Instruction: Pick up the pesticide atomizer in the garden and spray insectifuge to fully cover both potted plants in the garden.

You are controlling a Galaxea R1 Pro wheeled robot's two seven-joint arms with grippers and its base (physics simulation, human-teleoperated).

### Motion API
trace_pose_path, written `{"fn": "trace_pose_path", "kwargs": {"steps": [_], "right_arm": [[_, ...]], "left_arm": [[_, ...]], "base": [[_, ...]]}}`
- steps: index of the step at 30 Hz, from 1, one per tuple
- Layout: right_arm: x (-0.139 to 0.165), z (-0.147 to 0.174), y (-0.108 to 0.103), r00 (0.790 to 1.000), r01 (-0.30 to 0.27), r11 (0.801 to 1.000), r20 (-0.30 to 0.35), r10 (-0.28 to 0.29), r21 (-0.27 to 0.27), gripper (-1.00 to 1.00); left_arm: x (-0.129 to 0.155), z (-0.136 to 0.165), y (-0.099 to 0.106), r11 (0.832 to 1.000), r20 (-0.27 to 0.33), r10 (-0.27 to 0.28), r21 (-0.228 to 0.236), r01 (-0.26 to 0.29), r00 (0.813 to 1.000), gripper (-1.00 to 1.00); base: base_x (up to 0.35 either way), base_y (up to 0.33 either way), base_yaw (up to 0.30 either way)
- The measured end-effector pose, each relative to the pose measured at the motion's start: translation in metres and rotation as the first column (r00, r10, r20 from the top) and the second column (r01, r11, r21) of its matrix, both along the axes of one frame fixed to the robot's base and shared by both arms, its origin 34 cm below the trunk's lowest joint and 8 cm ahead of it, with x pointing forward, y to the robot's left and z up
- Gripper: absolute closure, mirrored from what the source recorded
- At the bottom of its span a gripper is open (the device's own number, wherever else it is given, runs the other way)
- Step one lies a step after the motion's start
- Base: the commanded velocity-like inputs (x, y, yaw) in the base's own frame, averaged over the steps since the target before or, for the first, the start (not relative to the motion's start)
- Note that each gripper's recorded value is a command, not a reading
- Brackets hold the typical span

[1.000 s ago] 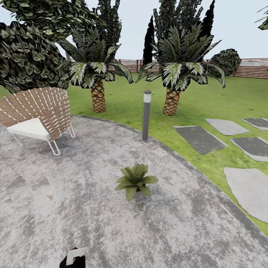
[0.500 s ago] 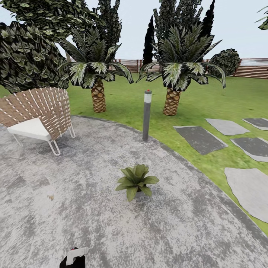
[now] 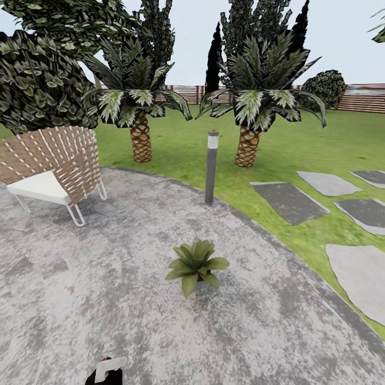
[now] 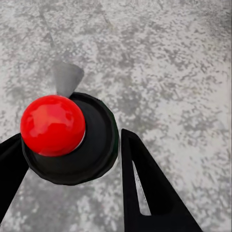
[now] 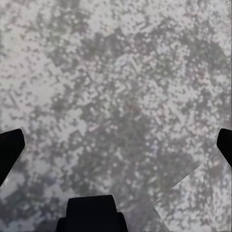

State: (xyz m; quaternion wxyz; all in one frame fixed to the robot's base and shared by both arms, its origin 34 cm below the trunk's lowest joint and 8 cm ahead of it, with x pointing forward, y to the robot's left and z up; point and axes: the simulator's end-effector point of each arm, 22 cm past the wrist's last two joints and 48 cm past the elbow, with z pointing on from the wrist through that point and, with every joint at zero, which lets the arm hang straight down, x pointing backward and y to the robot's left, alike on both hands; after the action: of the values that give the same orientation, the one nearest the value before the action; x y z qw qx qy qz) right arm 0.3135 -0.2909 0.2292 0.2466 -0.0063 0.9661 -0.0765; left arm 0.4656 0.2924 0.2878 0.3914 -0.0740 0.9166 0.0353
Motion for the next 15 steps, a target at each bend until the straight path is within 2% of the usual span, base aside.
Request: {"fn": "trace_pose_path", "kwargs": {"steps": [15], "right_arm": [[0.0002, 0.0, 0.0001, 1.0, 0.0, 1.0, 0.0, 0.0, 0.0, -1.0]], "left_arm": [[0.0, 0.0, 0.0003, 1.0, 0.0, 0.002, 0.0, -0.002, 1.0, 1.0]], "base": [[0.321, 0.133, 0.0]]}}
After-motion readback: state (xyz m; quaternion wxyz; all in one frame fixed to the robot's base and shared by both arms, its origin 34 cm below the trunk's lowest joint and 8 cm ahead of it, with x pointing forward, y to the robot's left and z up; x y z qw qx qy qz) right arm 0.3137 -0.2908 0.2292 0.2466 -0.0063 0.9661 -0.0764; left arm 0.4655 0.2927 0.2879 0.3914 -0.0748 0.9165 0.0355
